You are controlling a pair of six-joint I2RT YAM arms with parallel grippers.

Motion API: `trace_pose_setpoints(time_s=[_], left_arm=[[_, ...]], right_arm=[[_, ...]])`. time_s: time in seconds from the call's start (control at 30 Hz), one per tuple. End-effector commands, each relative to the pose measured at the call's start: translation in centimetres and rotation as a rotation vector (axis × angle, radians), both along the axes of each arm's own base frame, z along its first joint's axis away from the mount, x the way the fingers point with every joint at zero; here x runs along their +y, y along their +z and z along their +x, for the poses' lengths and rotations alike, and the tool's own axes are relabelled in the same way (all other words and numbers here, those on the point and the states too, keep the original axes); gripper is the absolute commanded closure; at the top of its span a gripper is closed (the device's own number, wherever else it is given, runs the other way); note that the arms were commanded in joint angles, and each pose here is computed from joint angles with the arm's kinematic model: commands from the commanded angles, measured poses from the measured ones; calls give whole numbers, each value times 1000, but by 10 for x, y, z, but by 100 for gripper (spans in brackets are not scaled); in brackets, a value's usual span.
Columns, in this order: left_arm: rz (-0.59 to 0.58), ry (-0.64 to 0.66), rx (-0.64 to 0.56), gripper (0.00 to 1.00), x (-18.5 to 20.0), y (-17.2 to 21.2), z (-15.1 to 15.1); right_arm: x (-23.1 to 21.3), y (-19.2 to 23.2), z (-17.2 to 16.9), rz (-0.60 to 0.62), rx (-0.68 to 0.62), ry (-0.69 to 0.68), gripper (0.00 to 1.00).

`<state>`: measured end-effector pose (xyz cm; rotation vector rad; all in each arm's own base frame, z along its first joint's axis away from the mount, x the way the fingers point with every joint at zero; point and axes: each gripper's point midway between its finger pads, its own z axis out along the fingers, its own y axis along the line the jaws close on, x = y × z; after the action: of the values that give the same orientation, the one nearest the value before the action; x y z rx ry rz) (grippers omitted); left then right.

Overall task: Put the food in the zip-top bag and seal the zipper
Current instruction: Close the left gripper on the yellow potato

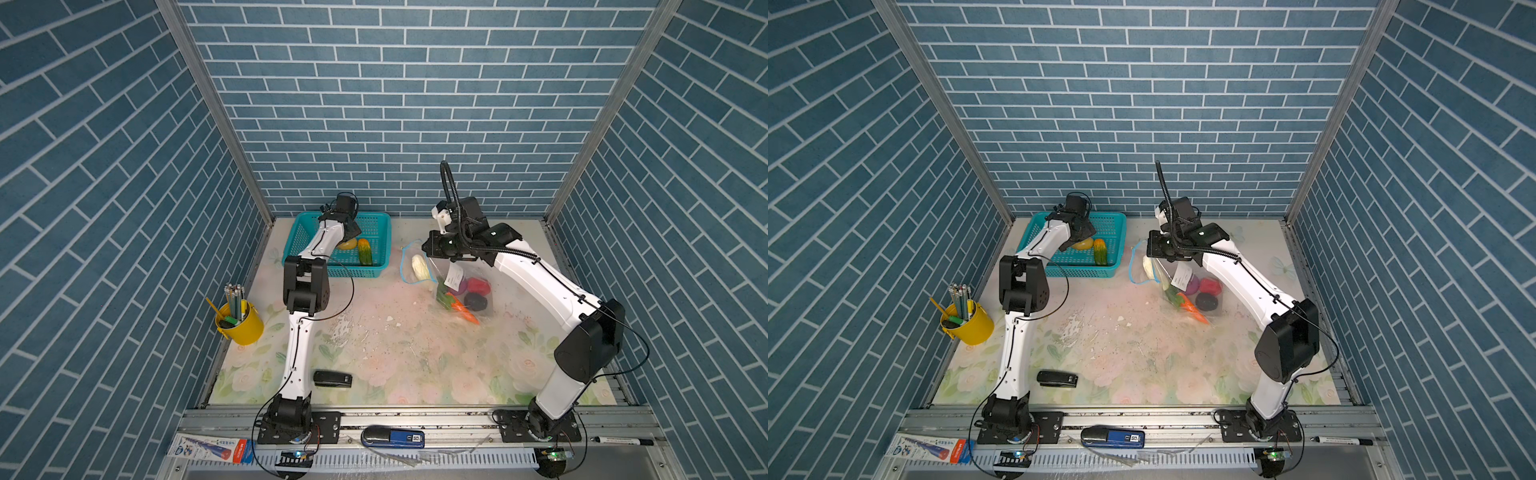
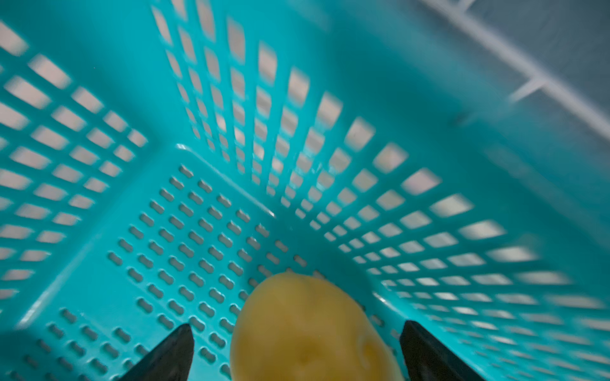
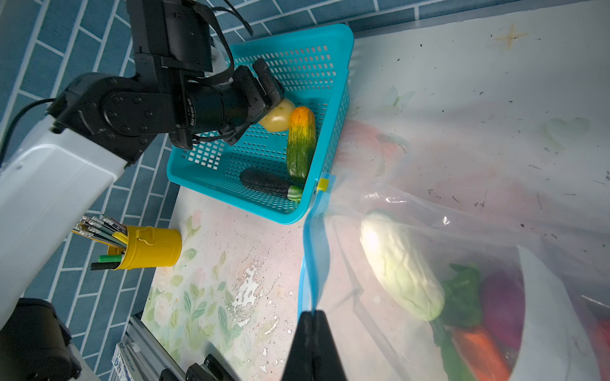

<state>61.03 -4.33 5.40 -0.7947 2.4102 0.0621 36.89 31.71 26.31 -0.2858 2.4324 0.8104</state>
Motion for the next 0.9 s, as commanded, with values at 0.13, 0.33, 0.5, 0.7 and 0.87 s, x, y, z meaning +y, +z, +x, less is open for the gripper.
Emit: trace_pose_setpoints(time_s=[0.13,0.33,0.5,0.7,0.87], left_arm=[[9,-24,62,1,-3,-16,-8],[19,-20,46,8,-1,-7,-7],[21,-22,30,20,0,1,-5],[20,-28,22,28,-1,10,-6],[23,-41,-7,29,-2,28,-8]], right_arm=[[-2,16,-1,20,-15,-12,100],[-2,16,-1,20,-16,-12,100],[-3,17,-1,22,-18,-12,100],[-4,18,-2,22,-20,-14,100],[-4,19,-2,24,-24,-12,100]])
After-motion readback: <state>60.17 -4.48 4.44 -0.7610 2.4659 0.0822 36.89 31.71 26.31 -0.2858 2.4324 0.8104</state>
